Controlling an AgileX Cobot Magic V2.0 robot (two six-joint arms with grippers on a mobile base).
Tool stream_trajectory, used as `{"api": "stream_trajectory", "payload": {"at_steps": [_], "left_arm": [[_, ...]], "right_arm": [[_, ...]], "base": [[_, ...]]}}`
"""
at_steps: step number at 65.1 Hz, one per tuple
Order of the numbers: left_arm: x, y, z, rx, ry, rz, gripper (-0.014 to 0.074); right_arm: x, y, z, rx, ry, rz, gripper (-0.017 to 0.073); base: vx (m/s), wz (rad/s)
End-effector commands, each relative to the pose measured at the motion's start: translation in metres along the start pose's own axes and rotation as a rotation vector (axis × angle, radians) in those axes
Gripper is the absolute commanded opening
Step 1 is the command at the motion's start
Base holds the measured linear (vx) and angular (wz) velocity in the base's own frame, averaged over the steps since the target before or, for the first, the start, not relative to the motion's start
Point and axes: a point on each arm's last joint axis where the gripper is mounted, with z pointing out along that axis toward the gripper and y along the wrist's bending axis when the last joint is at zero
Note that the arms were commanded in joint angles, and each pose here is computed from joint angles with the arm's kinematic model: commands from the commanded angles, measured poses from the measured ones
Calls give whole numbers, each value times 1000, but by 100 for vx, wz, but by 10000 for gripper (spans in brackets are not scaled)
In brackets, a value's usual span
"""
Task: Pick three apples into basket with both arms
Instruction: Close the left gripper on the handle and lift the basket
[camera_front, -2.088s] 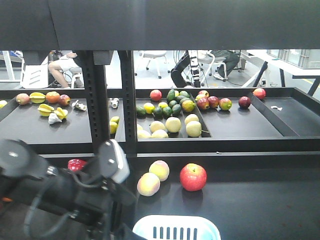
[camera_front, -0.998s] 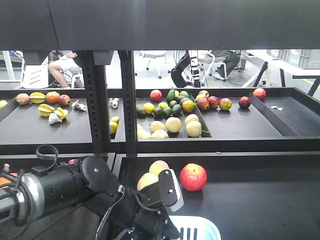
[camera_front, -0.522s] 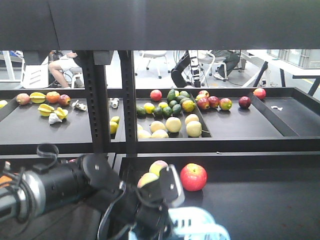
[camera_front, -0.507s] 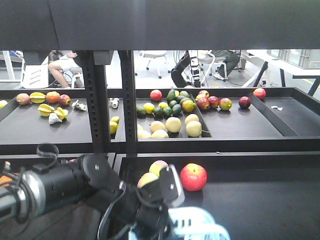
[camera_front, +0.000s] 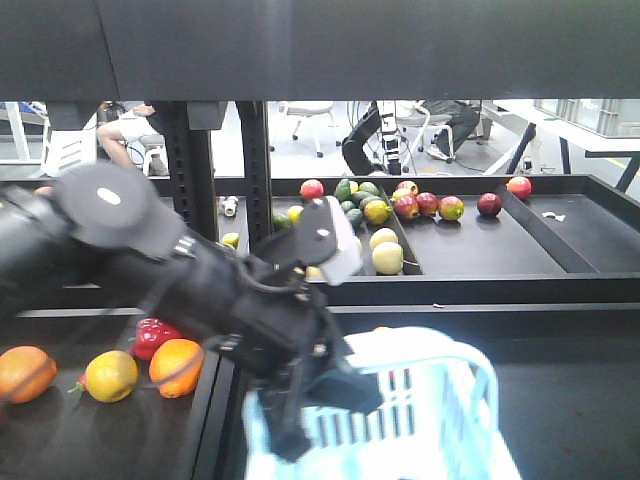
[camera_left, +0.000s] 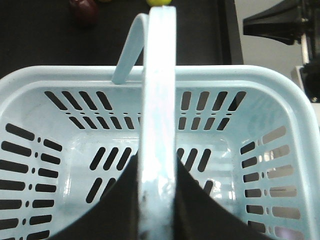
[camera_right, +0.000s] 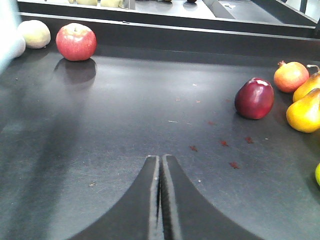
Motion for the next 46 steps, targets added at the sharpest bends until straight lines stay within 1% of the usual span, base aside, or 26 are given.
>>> {"api": "stream_trajectory", "payload": {"at_steps": [1,7,12,22,29,39,46], "left_arm": [[-27,-30,-48,-70,-91,36,-8],[-31,-44,-69,-119,-87,56,-8],[-36,-56,-85,-154,-102,87,-8],[-41,-75,-108,-193,-136,129,-8],[-43,-82,-116,-206,-152,144,-8],[-43,-86,-120,-208,-154,151,-8],[-43,-87,-120,-207,-155,151,-8]], "right_arm": [[-8,-1,-1,15,-85,-2,-5],[-8,-1,-1,15,-85,-2,-5],[-8,-1,-1,15,-85,-2,-5],[-8,-1,-1,15,-85,-2,-5],[-8,-1,-1,15,-85,-2,-5],[-8,-1,-1,15,-85,-2,-5],[-8,-1,-1,15,-85,-2,-5]], "base": [[0,0],[0,0],[0,0],[0,0],[0,0],[0,0],[0,0]]}}
